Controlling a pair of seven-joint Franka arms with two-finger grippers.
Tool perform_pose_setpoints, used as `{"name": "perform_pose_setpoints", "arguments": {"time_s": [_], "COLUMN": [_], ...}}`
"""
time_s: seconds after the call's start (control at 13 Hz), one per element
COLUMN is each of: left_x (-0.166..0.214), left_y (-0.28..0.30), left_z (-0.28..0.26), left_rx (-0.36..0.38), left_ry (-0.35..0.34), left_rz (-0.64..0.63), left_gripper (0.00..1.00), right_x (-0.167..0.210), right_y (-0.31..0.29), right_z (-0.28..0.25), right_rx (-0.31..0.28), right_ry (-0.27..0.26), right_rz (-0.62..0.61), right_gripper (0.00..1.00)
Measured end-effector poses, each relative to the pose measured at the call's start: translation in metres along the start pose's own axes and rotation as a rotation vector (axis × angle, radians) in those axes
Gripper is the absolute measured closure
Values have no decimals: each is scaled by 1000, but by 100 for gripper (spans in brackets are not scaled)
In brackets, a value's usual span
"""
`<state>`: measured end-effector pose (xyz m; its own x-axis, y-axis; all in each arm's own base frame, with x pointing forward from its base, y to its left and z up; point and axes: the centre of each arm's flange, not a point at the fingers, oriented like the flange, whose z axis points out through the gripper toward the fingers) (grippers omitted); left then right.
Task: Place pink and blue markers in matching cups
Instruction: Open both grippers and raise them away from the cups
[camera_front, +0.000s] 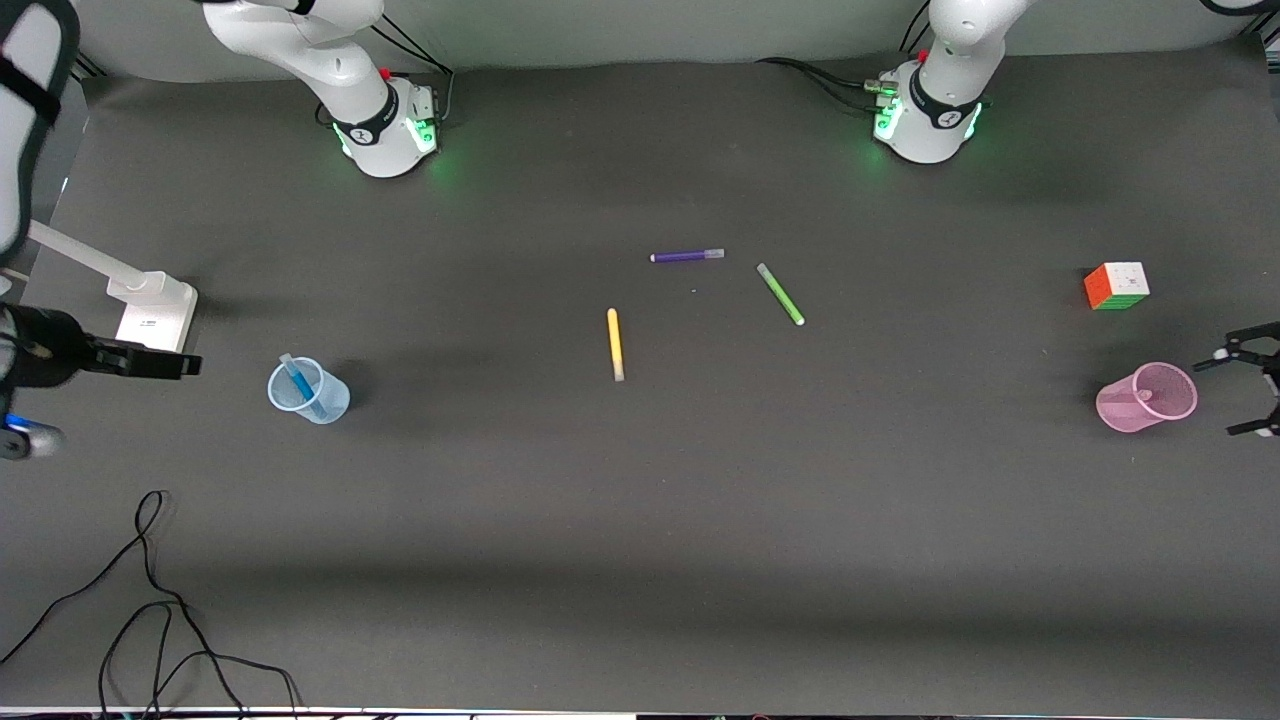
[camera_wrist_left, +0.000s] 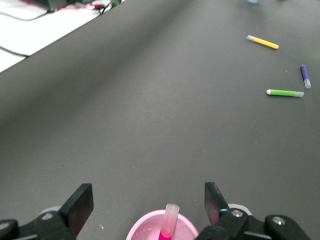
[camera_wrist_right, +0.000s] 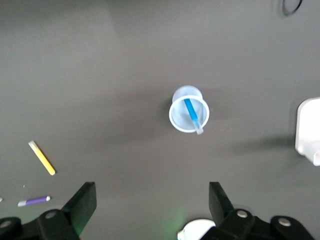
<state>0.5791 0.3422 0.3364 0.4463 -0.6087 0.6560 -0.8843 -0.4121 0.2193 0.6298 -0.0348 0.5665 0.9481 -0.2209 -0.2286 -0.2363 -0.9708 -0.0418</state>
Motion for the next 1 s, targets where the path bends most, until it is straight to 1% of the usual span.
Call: {"name": "perform_pose_setpoints", "arguments": {"time_s": [0.15, 0.23, 0.38, 0.54, 0.69, 0.85, 1.0], "left_x": [62, 93, 143, 186, 235, 274, 289], "left_y": [16, 27, 46, 62, 82, 103, 115], "left_z": [-22, -31, -37, -29, -10, 8, 14], "left_rx": [26, 48, 92, 141, 199, 239, 258], "left_ry": [-140, -209, -325, -446, -569, -631, -675], "left_rz": [-84, -122, -194, -264, -311, -331, -353], "left_gripper": [0, 0, 0, 0, 0, 0, 0], "right_x": [-11, -16, -24, -30, -40, -51, -63], "right_y": [-3, -6, -6, 6, 20, 29, 34], "right_z": [-11, -12, -12, -10, -4, -5, -6], "right_rx": [-13, -18, -16, 3, -1, 17, 30], "right_ry": [79, 106, 145, 186, 204, 213, 237], "right_rz": [-18, -29, -42, -37, -36, -42, -41], "right_gripper": [0, 0, 0, 0, 0, 0, 0]}}
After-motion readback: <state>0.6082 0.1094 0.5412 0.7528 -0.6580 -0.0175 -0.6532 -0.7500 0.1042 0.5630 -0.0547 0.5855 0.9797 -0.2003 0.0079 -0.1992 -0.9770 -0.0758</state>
